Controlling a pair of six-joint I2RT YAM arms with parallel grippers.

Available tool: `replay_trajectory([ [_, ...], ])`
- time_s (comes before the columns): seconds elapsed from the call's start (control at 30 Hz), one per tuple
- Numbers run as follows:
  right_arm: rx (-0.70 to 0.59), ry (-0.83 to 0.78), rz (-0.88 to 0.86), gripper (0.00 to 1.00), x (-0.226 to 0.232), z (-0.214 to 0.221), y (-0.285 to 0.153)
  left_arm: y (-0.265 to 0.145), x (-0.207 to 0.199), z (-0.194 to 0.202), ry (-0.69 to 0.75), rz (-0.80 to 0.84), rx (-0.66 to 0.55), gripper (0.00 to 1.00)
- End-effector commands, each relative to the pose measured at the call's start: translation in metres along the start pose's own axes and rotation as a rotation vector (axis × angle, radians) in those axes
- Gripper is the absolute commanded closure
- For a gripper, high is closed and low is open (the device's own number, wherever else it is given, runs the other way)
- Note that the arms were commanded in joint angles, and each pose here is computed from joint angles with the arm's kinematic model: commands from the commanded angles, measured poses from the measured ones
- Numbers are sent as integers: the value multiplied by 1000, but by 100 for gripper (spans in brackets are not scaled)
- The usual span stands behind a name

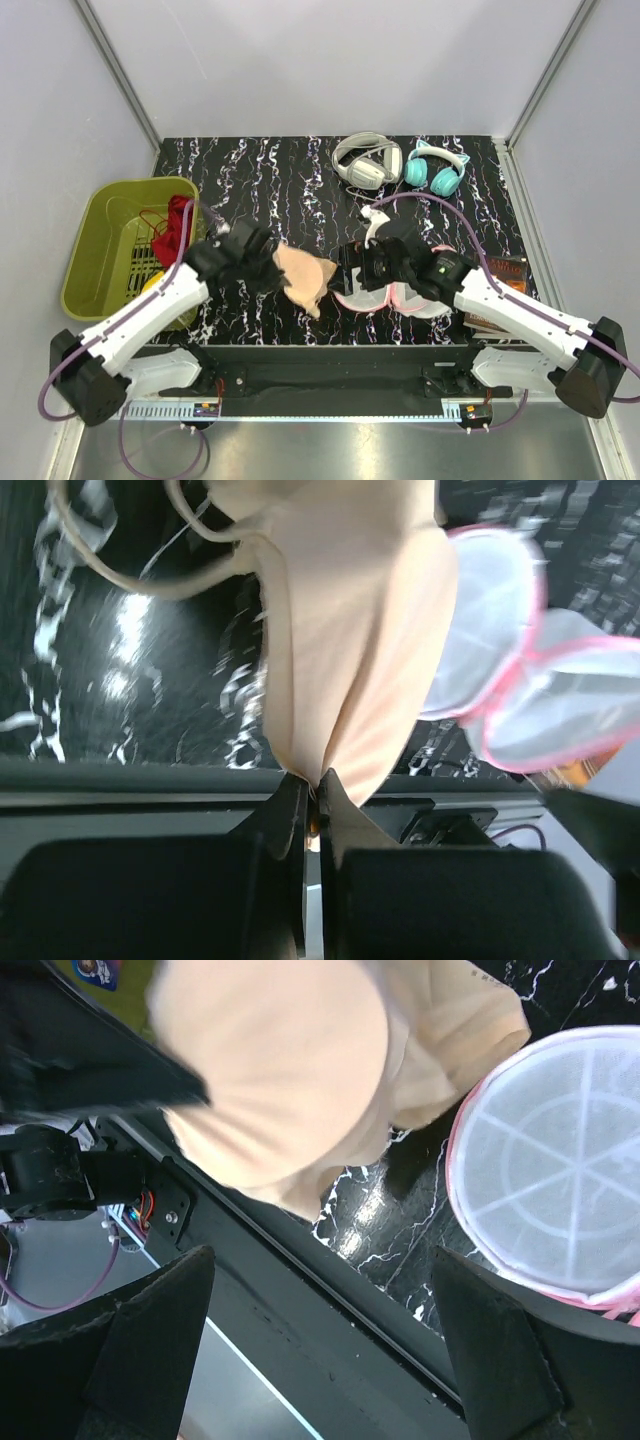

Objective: Place the bra in the laundry bag and zip it closed

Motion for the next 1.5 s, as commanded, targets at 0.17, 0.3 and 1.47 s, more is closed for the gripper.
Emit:
replay_trajectory([
  [0.17,-43,-76,-33,0,3,-48,-10,-66,-90,-53,347,110,-63,100],
  [0.3,-86,-55,33,0,-4,-68,-18,-79,-124,-78,343,199,-64,100],
  [1.47,61,-23,-518,0,-8,-89,1,-93,-52,-19,745,594,299,100],
])
Point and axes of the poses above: each gripper's point midway between its finger pads, its own y axis out along the fingers, its own x axis along the line the jaws close on, z = x × y, the point moved 6 cm from there along -y, back along the fingers, and after that the axes turned 10 degrees about -y, right-handed, at the moved point
